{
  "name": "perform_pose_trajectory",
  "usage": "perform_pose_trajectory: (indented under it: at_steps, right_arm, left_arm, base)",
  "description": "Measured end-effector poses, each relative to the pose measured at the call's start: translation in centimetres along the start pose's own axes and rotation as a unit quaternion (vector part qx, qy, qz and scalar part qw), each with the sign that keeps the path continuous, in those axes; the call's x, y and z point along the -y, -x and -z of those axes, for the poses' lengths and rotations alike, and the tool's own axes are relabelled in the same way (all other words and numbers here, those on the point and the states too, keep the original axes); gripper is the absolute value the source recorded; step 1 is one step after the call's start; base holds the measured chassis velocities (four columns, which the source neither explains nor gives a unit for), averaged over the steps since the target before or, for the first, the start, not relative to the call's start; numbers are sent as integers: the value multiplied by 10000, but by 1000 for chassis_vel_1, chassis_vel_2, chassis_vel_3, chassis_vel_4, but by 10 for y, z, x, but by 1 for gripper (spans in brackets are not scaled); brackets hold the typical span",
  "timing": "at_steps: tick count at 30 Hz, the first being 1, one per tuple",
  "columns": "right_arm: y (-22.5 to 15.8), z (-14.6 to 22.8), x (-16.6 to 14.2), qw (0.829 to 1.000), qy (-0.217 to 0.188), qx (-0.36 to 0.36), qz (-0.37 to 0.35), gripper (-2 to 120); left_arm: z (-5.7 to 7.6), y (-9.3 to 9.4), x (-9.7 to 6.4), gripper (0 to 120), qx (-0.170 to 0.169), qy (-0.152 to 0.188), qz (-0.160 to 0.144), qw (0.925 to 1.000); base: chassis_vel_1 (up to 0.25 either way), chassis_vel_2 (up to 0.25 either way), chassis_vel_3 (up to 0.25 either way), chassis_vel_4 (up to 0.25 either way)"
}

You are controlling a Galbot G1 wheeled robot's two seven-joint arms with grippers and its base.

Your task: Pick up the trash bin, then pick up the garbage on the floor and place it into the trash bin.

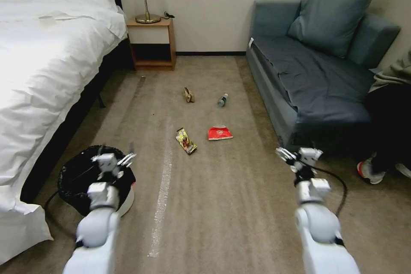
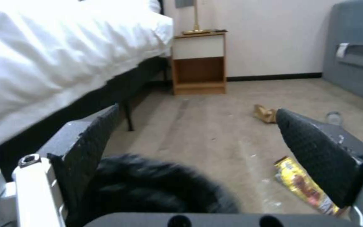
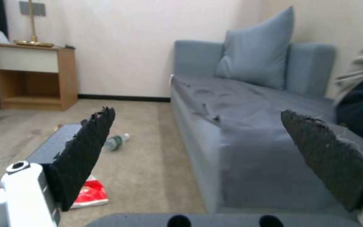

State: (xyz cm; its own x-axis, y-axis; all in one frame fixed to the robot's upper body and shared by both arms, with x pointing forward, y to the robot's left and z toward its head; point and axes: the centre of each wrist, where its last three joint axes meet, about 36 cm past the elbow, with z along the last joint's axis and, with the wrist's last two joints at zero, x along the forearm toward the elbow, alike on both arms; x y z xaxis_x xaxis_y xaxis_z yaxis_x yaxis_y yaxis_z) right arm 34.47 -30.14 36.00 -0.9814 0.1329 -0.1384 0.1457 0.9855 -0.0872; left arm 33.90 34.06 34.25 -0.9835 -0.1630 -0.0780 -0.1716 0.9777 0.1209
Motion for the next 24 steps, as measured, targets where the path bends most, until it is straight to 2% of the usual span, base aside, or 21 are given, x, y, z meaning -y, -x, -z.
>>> perform_pose_trajectory:
  at_steps: [1, 2, 3, 5, 6, 7, 8, 9, 12, 14, 18, 21, 24]
  right_arm:
    - [-7, 2, 4, 10000, -20, 23, -20, 100]
    - [-25, 6, 13, 9999, -75, 70, -67, 100]
    - [-25, 6, 13, 9999, -75, 70, -67, 100]
    - [-40, 12, 22, 9998, -135, 119, -106, 100]
    - [-40, 12, 22, 9998, -135, 119, -106, 100]
    - [-44, 14, 24, 9997, -144, 137, -107, 100]
    - [-44, 14, 24, 9997, -145, 145, -108, 100]
    - [-44, 14, 24, 9997, -146, 141, -110, 100]
    - [-44, 14, 24, 9997, -146, 143, -111, 100]
    - [-44, 14, 24, 9997, -145, 166, -70, 100]
    - [-38, 13, 18, 9994, -109, 278, 198, 100]
    - [-13, 2, -13, 9871, 0, 661, 1457, 100]
    - [-6, 0, -21, 9810, 6, 760, 1787, 100]
  left_arm:
    - [0, -8, -7, 100, 9, 41, 30, 10000]
    - [2, -27, -23, 100, 19, 141, 84, 9999]
    - [2, -27, -23, 100, 19, 141, 84, 9999]
    - [5, -41, -36, 100, 32, 231, 118, 9997]
    - [5, -41, -36, 100, 32, 231, 118, 9997]
    - [20, -41, -33, 100, 128, 133, -355, 9992]
    - [26, -38, -32, 100, 183, 129, -538, 9983]
    - [28, -36, -30, 100, 167, 116, -695, 9974]
    - [29, -33, -27, 99, 170, 97, -853, 9962]
    - [31, -26, -23, 99, 183, 65, -1212, 9924]
    - [33, -21, -21, 98, 208, 57, -1410, 9898]
    - [38, -17, -18, 98, 254, 55, -1597, 9868]
    - [38, -17, -19, 98, 279, 67, -1647, 9859]
  base:
    - [0, 0, 0, 0]
    - [0, 0, 0, 0]
    - [0, 0, 0, 0]
    - [0, 0, 0, 0]
    - [0, 0, 0, 0]
    - [0, 0, 0, 0]
    - [0, 0, 0, 0]
    - [0, 0, 0, 0]
    - [0, 0, 0, 0]
    - [0, 0, 0, 0]
    - [0, 0, 0, 0]
    - [0, 0, 0, 0]
    - [0, 0, 0, 0]
